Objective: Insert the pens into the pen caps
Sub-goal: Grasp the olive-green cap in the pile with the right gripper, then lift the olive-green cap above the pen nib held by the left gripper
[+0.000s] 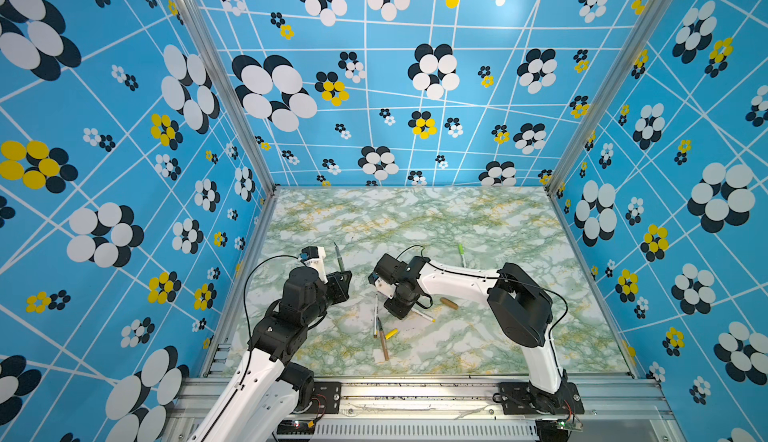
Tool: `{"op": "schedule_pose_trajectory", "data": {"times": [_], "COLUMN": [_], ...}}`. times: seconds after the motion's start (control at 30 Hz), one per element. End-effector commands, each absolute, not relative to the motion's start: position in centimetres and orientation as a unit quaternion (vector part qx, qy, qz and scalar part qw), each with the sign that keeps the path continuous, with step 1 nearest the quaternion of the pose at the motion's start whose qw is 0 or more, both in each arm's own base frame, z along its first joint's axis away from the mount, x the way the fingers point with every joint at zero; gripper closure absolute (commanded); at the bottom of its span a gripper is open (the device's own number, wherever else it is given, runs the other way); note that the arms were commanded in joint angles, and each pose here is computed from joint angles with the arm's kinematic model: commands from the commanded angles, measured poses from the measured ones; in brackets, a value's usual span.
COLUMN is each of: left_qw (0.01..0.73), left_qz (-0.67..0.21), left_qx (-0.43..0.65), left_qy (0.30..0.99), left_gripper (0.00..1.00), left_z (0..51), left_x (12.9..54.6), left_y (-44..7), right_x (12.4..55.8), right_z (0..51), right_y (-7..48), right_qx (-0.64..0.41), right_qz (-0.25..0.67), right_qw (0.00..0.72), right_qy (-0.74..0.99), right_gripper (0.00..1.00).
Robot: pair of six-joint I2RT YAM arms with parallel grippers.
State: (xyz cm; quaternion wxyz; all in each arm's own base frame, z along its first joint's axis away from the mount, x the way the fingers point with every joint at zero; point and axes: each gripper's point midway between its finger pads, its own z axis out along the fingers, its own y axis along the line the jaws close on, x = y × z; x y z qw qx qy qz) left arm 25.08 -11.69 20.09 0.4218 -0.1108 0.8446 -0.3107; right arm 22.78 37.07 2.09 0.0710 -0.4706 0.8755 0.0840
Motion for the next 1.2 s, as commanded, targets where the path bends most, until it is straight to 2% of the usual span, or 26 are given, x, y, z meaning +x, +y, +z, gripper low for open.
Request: {"op": "schedule_pose_trajectory", "data": {"times": [0.0, 0.37, 0.7, 0.93, 1.17], "left_qw": [0.424, 0.426, 0.426, 0.427, 0.426], "left_qz": [-0.317, -0.316, -0.318, -0.319, -0.325], "left_qx": [-0.112, -0.113, -0.114, -0.111, -0.093], "left_qy": [0.841, 0.840, 0.839, 0.839, 0.839], "left_gripper": [1.00, 1.00, 1.00, 1.00, 1.00], "left_z": [20.4, 20.4, 20.4, 20.5, 20.6], "left_x": [25.3, 25.2, 25.0, 24.9, 25.0], "left_y": [-11.7, -11.6, -11.5, -11.6, -12.2], "right_x": [20.9, 20.1, 21.2, 22.3, 24.9], "right_z": [0.1, -0.3, 0.9, 3.1, 8.1], "right_y": [36.2, 36.1, 36.6, 37.0, 37.5], "right_qx": [-0.483, -0.477, -0.465, -0.449, -0.396], "right_qz": [0.075, 0.078, 0.073, 0.078, 0.118], "right_qw": [0.032, 0.032, 0.066, 0.102, 0.167], "right_qy": [0.872, 0.875, 0.880, 0.884, 0.895], "right_gripper": [0.74, 0.79, 0.87, 0.91, 0.95]}}
